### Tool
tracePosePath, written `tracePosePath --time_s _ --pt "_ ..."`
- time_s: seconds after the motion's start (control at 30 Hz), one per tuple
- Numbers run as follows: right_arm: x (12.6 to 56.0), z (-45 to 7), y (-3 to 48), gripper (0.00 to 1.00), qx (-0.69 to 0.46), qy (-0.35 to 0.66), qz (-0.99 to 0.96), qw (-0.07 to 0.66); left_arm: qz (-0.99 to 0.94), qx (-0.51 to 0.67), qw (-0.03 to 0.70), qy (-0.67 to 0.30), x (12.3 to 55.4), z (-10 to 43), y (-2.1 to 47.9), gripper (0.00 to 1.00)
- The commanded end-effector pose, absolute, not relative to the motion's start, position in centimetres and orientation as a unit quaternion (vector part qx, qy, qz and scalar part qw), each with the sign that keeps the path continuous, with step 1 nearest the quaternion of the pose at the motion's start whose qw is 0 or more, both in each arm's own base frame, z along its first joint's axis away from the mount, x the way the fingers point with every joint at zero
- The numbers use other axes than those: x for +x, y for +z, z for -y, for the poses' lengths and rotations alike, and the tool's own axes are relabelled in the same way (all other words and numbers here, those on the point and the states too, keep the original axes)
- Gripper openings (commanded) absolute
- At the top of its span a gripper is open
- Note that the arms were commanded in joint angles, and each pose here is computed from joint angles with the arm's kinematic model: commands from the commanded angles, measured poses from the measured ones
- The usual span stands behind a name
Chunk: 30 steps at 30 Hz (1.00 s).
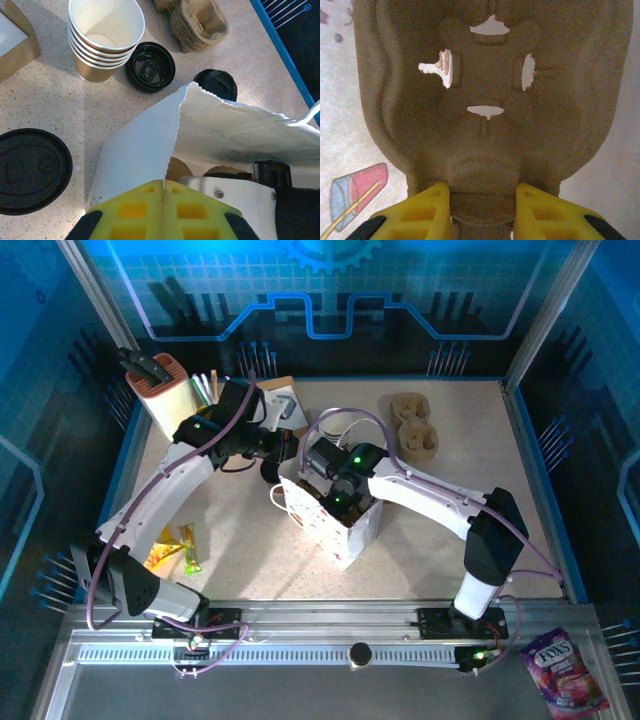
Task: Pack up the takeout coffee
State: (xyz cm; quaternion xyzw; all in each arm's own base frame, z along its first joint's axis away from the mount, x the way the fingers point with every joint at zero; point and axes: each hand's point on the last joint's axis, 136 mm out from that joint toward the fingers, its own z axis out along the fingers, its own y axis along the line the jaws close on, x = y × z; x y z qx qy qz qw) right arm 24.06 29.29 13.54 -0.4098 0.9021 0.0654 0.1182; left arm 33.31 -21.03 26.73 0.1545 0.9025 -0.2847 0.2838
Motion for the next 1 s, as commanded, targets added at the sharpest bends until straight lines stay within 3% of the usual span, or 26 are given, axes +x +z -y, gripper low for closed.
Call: tracePosePath --time_s 0.0,0.97 --pt "23.1 -29.9 11.9 0.30 -0.414 0.073 -0.902 0.094 -0.894 0.172 0.290 -0.293 32.5 21.0 27.5 0.00" --pt "23.3 -29.5 5.1 0.41 -0.407 0.048 -0.910 0.062 -0.895 0.172 0.290 -0.292 32.6 21.0 27.3 0.00"
